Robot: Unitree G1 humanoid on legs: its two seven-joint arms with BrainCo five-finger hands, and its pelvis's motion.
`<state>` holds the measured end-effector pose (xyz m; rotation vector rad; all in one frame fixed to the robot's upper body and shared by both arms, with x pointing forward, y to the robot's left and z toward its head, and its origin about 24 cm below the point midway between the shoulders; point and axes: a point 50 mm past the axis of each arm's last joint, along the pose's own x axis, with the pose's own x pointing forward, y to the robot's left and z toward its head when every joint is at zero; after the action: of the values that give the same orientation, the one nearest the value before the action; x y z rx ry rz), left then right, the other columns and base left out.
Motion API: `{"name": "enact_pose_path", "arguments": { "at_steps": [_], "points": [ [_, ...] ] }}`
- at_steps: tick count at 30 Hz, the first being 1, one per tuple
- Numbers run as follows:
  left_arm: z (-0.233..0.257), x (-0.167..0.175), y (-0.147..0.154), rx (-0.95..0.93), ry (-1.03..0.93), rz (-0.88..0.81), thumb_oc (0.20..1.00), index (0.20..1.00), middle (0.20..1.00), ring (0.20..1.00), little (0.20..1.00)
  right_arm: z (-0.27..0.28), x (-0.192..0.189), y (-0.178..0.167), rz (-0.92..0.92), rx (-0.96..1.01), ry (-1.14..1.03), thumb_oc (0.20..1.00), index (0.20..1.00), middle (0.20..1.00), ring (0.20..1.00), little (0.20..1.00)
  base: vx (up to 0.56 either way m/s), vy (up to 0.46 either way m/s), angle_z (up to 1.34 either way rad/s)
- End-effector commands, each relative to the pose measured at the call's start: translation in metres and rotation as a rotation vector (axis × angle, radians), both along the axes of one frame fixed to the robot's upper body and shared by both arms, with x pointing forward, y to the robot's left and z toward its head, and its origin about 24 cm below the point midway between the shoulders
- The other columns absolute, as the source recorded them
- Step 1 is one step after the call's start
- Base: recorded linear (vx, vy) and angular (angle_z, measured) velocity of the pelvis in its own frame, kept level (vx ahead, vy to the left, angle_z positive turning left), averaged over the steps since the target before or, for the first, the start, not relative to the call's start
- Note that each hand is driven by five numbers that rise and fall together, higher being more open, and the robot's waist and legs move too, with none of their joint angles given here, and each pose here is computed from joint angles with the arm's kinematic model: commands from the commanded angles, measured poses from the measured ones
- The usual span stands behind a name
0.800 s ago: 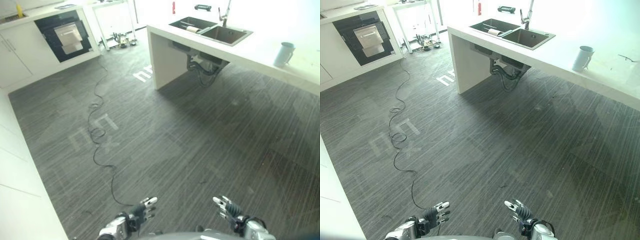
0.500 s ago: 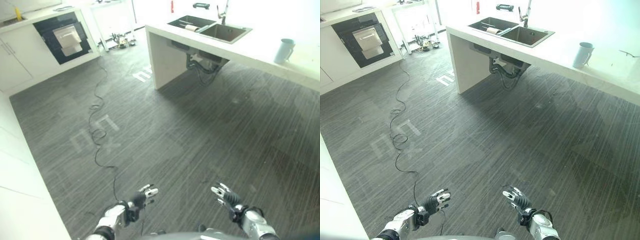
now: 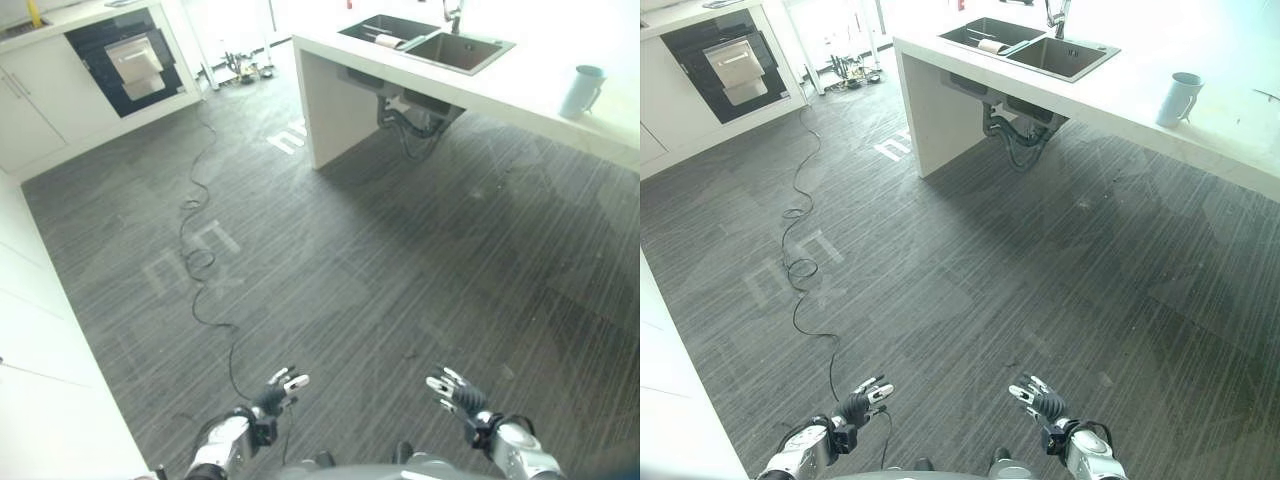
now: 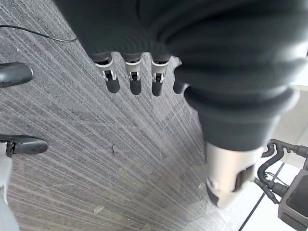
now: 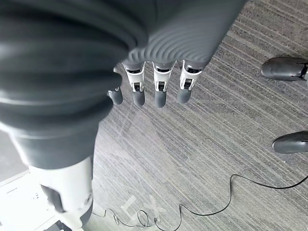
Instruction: Place the dishes in the dishwasher.
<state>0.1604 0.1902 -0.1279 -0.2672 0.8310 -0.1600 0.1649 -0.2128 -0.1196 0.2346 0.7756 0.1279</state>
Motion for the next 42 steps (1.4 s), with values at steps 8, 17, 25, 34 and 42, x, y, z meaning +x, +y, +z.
{"name": "enact_pose_path", "arguments": {
  "at_steps": [8, 17, 25, 34, 42],
  "points": [
    [0.019, 0.035, -0.015, -0.075, -0.142, -0.001, 1.000, 1.000, 1.000, 1.000, 1.000, 0.016, 0.028, 0.001, 0.023, -0.024, -0.113, 1.000, 1.000, 1.000, 1.000, 1.000, -0.02, -0.056, 0.09],
    [0.026, 0.045, -0.016, -0.060, -0.156, 0.080, 1.000, 1.000, 1.000, 1.000, 1.000, 0.033, 0.043, -0.002, 0.013, -0.107, -0.173, 1.000, 1.000, 1.000, 1.000, 1.000, -0.06, -0.113, 0.06],
    [0.034, 0.048, -0.018, -0.137, -0.235, 0.016, 1.000, 1.000, 1.000, 1.000, 1.000, 0.035, 0.042, -0.012, -0.003, -0.099, -0.191, 1.000, 1.000, 1.000, 1.000, 1.000, 0.06, -0.118, 0.22],
    [0.040, 0.040, -0.026, -0.291, -0.272, -0.075, 1.000, 1.000, 1.000, 1.000, 1.000, 0.036, 0.036, -0.014, -0.034, -0.133, -0.197, 1.000, 1.000, 1.000, 1.000, 1.000, 0.26, 0.183, 0.03],
    [0.048, 0.054, -0.026, -0.194, -0.298, -0.133, 1.000, 1.000, 1.000, 1.000, 1.000, 0.036, 0.037, 0.013, -0.035, -0.081, -0.225, 1.000, 1.000, 1.000, 1.000, 1.000, 0.39, 0.393, -0.04]
  ]
}}
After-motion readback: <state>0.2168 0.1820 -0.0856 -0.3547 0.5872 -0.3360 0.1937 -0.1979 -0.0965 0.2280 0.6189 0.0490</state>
